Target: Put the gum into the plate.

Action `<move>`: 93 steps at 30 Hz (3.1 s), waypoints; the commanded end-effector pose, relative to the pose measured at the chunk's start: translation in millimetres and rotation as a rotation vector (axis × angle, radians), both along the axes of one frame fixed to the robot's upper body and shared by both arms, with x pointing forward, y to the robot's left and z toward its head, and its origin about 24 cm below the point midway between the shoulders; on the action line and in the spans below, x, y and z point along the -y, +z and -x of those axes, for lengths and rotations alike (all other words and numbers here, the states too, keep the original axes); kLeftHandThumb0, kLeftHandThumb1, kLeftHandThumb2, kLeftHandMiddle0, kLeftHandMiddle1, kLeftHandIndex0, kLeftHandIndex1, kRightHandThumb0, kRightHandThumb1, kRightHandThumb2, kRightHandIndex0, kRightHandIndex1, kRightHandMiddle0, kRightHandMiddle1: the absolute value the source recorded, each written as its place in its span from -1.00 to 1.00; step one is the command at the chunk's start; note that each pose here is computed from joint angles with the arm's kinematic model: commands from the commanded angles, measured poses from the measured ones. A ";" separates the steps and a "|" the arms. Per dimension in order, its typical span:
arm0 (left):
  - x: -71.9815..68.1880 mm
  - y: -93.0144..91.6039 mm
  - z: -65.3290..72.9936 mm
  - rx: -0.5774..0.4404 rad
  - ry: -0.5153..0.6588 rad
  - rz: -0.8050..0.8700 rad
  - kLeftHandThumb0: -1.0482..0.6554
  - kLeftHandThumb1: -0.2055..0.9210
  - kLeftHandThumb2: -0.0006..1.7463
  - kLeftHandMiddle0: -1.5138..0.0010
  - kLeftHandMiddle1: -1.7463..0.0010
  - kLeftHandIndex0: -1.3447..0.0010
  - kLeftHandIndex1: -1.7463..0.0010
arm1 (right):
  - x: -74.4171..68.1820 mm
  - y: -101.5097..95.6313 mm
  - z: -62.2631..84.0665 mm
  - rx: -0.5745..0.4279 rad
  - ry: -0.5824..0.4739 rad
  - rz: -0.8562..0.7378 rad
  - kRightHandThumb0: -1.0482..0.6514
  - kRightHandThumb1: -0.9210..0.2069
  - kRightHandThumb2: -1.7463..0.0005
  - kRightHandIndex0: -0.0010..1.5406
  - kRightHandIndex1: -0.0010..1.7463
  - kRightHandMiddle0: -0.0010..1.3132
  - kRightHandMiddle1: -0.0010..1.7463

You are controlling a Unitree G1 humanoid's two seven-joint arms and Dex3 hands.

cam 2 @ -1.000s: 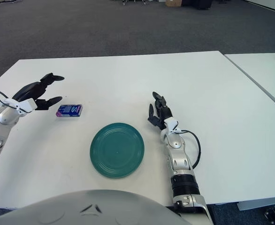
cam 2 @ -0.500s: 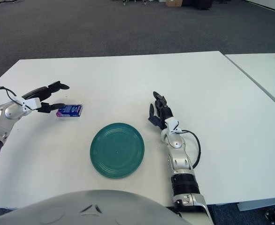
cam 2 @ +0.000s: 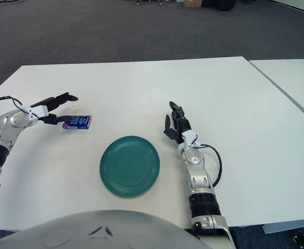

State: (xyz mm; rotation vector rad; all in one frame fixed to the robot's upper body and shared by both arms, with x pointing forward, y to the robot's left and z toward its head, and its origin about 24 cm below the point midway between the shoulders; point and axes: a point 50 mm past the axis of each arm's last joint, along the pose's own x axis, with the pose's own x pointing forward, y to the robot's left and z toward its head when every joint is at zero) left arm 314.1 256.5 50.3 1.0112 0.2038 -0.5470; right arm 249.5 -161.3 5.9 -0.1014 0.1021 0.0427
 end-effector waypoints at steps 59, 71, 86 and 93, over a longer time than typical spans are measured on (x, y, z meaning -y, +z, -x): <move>26.6 -10.6 9.4 -0.092 -0.099 -0.179 -0.96 1.00 -0.75 0.88 0.99 1.00 0.74 | 2.4 -4.5 3.6 -0.056 -0.001 -0.003 -0.50 -1.00 -0.13 -0.77 -0.99 -1.00 -0.56; 11.1 -33.7 22.5 -0.150 -0.064 -0.208 -0.96 1.00 -0.83 0.89 1.00 1.00 0.66 | 8.5 -2.8 5.1 -0.048 -0.026 0.017 -0.50 -1.00 -0.12 -0.75 -0.99 -1.00 -0.52; 10.2 -65.5 30.2 -0.193 -0.039 -0.206 -0.89 0.99 -0.89 0.83 0.99 1.00 0.32 | 21.3 -2.7 10.5 -0.057 -0.039 0.019 -0.52 -1.00 -0.13 -0.79 -1.00 -1.00 -0.55; 9.2 -86.8 37.4 -0.235 -0.015 -0.211 -0.75 0.92 -0.96 0.76 0.98 0.98 0.10 | 25.6 -1.5 12.2 -0.062 -0.035 0.014 -0.52 -1.00 -0.13 -0.81 -1.00 -1.00 -0.56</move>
